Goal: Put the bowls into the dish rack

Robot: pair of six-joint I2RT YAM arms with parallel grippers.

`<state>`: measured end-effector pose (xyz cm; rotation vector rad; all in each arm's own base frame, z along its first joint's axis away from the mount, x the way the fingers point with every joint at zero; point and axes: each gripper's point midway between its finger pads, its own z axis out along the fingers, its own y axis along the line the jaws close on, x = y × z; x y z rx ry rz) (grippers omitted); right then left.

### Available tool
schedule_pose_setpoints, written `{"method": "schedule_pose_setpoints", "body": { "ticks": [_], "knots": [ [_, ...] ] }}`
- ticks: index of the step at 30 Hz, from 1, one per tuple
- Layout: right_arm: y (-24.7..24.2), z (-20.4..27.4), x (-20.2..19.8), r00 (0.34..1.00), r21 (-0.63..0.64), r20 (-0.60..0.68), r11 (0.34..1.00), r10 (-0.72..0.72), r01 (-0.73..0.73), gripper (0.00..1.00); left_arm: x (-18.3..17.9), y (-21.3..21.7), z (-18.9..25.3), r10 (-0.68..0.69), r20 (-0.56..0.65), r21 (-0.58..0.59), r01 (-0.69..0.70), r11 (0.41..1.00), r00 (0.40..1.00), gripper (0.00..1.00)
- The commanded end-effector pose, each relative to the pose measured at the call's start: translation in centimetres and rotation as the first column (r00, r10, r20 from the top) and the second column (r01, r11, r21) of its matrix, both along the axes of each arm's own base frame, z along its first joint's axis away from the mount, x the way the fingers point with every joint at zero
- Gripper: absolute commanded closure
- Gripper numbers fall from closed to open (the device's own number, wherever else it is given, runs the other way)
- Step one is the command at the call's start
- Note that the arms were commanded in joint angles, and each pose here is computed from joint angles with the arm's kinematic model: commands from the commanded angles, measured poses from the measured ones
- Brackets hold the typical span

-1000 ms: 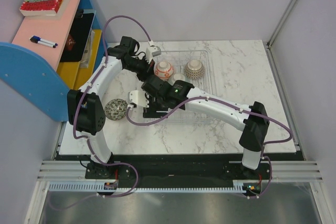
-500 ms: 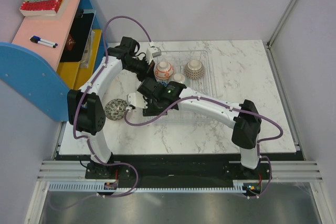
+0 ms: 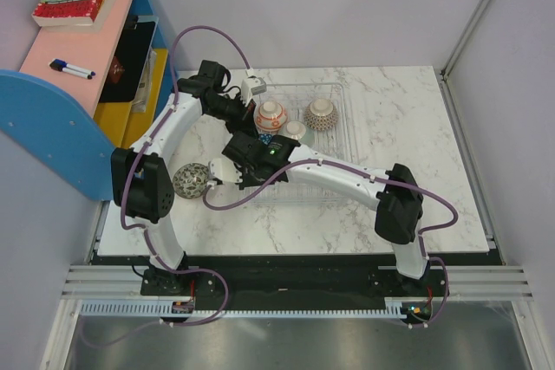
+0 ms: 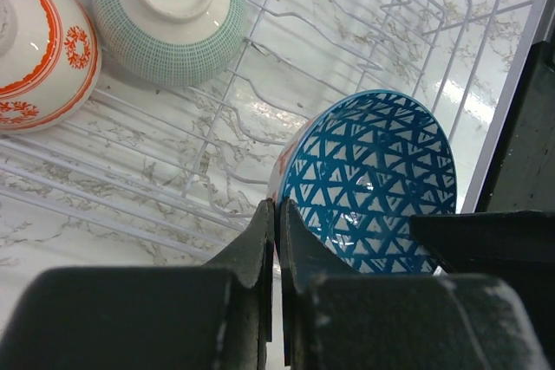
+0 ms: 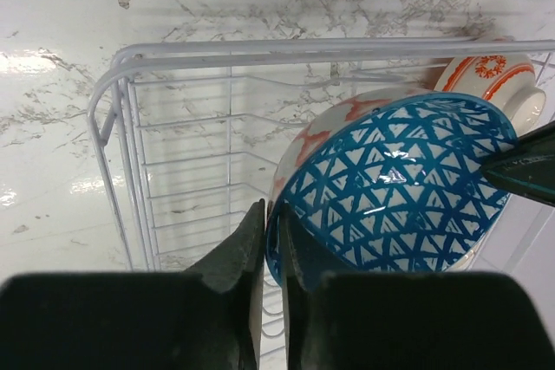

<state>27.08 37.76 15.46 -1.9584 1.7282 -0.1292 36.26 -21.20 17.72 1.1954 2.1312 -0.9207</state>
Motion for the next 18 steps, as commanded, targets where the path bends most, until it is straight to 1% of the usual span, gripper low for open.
{"method": "schedule_pose_setpoints", "body": {
  "ticks": [1, 2, 6, 11, 12, 14, 15, 16, 17, 18],
  "knots": [
    [0.5, 1.2, 0.6, 1.0, 0.011, 0.03, 1.0, 0.0, -0.001, 0.9, -0.9, -0.7, 2.0, -0.04, 0.025, -0.045, 0.041, 0.998, 0.999, 0.98],
    [0.5, 1.1, 0.6, 1.0, 0.009, 0.027, 1.0, 0.0, 0.0, 1.0, -1.0, -0.8, 2.1, -0.04, 0.025, -0.048, 0.042, 0.998, 0.999, 0.98],
    [0.6, 1.3, 0.3, 1.0, 0.021, 0.015, 1.0, 0.002, -0.002, 1.0, -1.0, -0.8, 2.2, -0.044, 0.025, -0.054, 0.045, 0.998, 0.999, 0.98],
    [1.4, 2.5, -0.1, 1.0, 0.08, -0.004, 0.997, 0.004, -0.003, 1.0, -0.8, -1.1, 2.6, -0.043, 0.024, -0.069, 0.045, 0.997, 0.999, 0.98],
    [1.4, 2.7, -0.1, 1.0, 0.089, -0.008, 0.996, -0.004, 0.004, 1.0, -0.7, -1.1, 2.7, -0.042, 0.024, -0.073, 0.044, 0.996, 0.999, 0.85],
    [1.5, 3.1, -0.2, 1.0, 0.104, -0.009, 0.995, -0.002, 0.003, 1.0, -0.7, -1.3, 3.0, -0.044, 0.029, -0.079, 0.046, 0.996, 0.999, 0.72],
    [1.6, 3.1, -0.4, 1.0, 0.111, -0.015, 0.994, -0.005, 0.007, 1.0, -0.7, -1.3, 3.3, -0.043, 0.032, -0.084, 0.046, 0.995, 0.999, 0.61],
    [1.5, 3.1, -0.4, 1.0, 0.111, -0.015, 0.994, -0.007, 0.009, 1.0, -0.6, -1.4, 3.4, -0.042, 0.035, -0.087, 0.045, 0.995, 0.998, 0.57],
    [1.6, 3.2, -0.4, 1.0, 0.116, -0.015, 0.993, -0.008, 0.009, 1.0, -0.6, -1.5, 3.6, -0.043, 0.036, -0.093, 0.047, 0.995, 0.998, 0.49],
    [1.5, 3.2, -0.4, 1.0, 0.118, -0.016, 0.993, -0.012, 0.014, 1.0, -0.5, -1.5, 3.7, -0.039, 0.036, -0.096, 0.042, 0.994, 0.999, 0.44]
  ]
}}
